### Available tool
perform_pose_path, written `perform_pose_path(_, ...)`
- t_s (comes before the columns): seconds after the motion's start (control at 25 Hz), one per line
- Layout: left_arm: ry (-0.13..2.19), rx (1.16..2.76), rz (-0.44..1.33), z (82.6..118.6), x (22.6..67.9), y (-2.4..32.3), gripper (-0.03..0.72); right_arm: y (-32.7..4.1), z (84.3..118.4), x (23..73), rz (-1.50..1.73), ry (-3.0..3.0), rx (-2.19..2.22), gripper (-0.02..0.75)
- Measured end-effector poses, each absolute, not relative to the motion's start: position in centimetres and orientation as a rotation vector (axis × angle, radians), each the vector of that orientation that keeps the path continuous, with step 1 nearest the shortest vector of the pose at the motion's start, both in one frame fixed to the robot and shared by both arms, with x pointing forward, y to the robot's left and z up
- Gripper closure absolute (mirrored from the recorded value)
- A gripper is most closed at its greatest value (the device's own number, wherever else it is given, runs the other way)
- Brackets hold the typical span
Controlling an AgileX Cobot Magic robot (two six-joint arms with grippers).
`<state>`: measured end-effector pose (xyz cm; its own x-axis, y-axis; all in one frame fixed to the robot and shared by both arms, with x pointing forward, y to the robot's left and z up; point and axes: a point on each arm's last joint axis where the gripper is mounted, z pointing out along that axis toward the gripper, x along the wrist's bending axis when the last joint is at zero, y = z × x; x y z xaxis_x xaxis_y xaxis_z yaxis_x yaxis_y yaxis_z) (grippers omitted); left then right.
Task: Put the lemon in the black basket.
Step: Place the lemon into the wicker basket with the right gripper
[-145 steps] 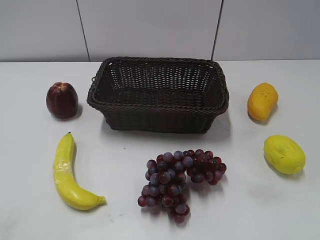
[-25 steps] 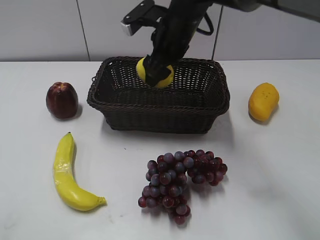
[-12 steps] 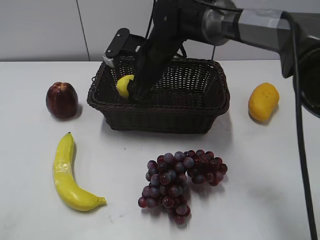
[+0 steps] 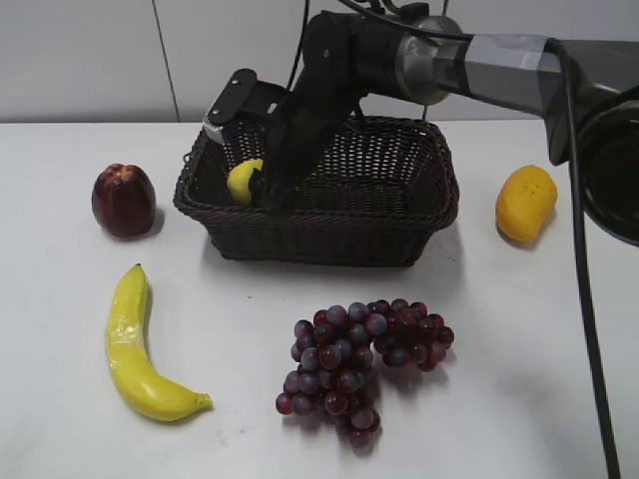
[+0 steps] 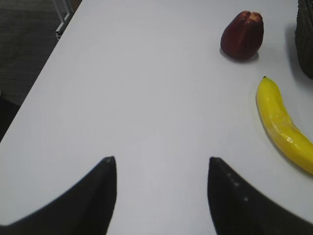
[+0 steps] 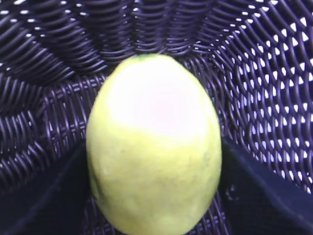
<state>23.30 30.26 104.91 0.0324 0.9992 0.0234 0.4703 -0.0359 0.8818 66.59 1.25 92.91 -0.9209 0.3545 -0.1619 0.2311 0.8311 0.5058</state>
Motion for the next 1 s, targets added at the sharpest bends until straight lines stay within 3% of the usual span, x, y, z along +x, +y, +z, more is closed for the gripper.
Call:
perform_pose_path(0.36, 1.525, 1.597, 0.939, 104.9, 23.3, 30.3, 0.253, 1.2, 93.1, 66.5, 0.719, 2.763, 0.447, 0.167)
perform_pose_path(0.64, 1.525, 1.597, 0.939, 104.9, 23.3, 30.3, 0.253, 0.9, 96.1, 66.0, 0.740, 2.751, 0.428, 0.071)
perform_pose_path(1.0, 1.525, 1.597, 0.939, 104.9, 23.3, 30.3, 0.253, -0.2, 99.8, 65.7, 0.763, 2.711, 0.481, 0.076)
